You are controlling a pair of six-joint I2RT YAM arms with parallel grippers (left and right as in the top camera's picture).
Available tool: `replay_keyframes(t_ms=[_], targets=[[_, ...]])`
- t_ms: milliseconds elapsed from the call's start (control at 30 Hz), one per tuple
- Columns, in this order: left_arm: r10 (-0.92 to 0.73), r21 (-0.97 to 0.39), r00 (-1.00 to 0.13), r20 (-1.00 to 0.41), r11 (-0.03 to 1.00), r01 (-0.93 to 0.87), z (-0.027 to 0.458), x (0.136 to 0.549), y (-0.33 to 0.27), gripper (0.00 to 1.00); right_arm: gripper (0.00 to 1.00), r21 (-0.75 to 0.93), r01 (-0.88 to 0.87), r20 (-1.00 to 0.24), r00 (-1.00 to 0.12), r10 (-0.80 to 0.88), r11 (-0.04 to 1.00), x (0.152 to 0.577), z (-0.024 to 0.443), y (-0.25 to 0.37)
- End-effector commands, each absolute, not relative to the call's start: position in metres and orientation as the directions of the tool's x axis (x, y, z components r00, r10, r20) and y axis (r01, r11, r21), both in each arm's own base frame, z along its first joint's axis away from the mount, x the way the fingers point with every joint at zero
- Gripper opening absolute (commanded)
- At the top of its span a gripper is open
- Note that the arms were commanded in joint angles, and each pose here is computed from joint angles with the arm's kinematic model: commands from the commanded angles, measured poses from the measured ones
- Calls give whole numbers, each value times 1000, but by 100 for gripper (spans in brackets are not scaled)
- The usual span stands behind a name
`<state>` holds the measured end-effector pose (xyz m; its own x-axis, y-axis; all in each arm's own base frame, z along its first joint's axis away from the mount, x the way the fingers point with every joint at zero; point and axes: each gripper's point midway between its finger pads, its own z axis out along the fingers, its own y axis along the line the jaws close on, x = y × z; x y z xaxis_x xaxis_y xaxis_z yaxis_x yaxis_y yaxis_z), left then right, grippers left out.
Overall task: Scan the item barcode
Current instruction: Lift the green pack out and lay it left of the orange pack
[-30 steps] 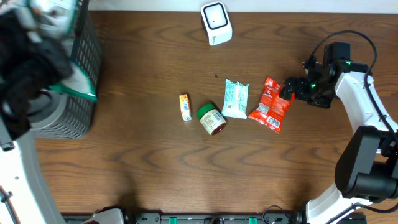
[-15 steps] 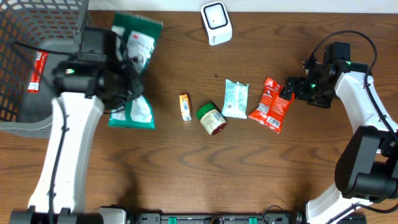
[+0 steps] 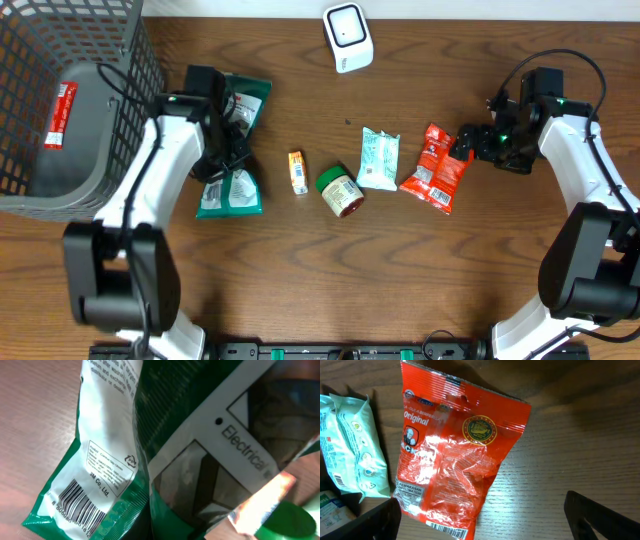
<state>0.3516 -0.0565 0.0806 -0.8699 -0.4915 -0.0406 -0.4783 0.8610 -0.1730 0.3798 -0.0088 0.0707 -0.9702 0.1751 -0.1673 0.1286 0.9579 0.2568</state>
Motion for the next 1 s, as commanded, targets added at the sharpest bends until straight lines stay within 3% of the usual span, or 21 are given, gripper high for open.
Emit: replay_keyframes(t_ms=[0, 200, 267, 300, 333, 433, 567, 667, 733, 833, 967], targets=[[-491, -142, -871, 9, 862, -487, 58, 350, -61, 7, 99, 255, 123, -184, -968, 173, 959, 382, 76, -10], [-458, -132, -886, 67, 877, -463, 33, 347, -77, 9, 99, 255, 123, -184, -968, 173, 959, 382, 76, -10], [-436, -138, -898, 59, 887, -440, 31, 350, -80, 26, 99, 255, 123, -184, -968, 173, 959, 382, 76, -10], [-411, -152, -910, 54, 898, -414, 34, 351, -83, 42, 99, 255, 123, -184, -968, 173, 959, 382, 76, -10], [-343, -213, -938, 37, 915, -343, 46, 359, -91, 64, 99, 255, 123, -184, -968, 173, 959, 382, 76, -10], [-295, -266, -954, -50, 925, -272, 78, 378, -94, 72, 99, 255, 123, -184, -968, 173, 959, 382, 76, -10], [-259, -273, -951, -171, 940, -207, 111, 392, -91, 70, 99, 255, 123, -184, -968, 173, 959, 382, 76, -10], [-258, -156, -938, -232, 962, -226, 115, 394, -68, 27, 99, 255, 123, -184, -968, 173, 959, 382, 76, -10], [-224, -65, -943, -248, 975, -215, 110, 392, -53, 8, 99, 255, 123, -184, -968, 173, 959, 382, 76, -10], [-201, 115, -944, -260, 965, -237, 97, 386, -22, 8, 99, 255, 123, -185, -968, 173, 959, 383, 76, -10], [-186, 199, -950, -250, 951, -238, 81, 383, -9, 8, 99, 255, 123, -184, -968, 173, 959, 382, 76, -10]])
